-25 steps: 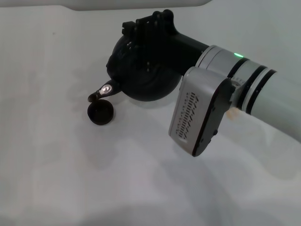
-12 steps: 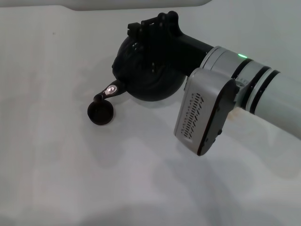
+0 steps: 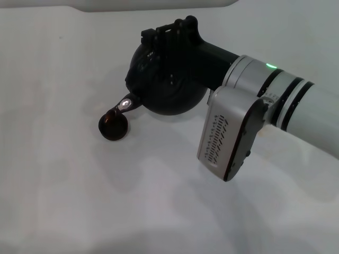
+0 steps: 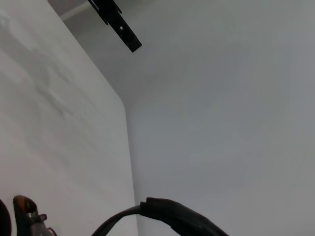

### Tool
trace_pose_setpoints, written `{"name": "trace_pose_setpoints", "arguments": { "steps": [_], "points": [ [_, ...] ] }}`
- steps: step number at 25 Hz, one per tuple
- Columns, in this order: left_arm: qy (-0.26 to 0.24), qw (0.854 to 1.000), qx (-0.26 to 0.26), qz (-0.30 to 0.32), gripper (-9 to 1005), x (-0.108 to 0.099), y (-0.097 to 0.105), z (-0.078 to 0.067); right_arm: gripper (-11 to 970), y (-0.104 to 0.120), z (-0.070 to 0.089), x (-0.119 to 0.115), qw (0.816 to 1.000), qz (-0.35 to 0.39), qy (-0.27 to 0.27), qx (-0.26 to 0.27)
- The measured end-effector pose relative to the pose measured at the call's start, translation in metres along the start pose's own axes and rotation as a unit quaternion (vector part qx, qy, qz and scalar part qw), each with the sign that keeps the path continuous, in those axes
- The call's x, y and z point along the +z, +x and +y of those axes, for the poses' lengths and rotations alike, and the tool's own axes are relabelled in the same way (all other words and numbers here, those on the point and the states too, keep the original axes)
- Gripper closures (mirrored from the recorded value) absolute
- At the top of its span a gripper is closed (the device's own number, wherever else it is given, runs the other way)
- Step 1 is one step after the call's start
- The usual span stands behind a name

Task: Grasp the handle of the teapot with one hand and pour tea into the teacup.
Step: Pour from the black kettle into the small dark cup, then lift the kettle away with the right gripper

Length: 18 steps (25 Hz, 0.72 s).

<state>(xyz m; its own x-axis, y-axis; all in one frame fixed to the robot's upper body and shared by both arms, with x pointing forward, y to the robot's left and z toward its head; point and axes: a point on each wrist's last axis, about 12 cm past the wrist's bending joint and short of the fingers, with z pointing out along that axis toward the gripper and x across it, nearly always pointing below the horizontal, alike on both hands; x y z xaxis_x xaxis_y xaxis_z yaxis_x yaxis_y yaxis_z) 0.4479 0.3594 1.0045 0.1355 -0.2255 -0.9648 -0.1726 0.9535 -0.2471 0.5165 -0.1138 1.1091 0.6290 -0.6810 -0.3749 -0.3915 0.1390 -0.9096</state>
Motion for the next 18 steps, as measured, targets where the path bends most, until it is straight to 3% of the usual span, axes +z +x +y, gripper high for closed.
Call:
{"name": "trace_pose_setpoints", "arguments": {
  "steps": [18],
  "points": [
    [0.0, 1.0, 0.0, 0.001, 103, 0.0, 0.0001, 0.0001, 921, -0.0006, 0.0028, 0.0009, 1.0, -0.003, -0.005, -0.025]
  ]
}}
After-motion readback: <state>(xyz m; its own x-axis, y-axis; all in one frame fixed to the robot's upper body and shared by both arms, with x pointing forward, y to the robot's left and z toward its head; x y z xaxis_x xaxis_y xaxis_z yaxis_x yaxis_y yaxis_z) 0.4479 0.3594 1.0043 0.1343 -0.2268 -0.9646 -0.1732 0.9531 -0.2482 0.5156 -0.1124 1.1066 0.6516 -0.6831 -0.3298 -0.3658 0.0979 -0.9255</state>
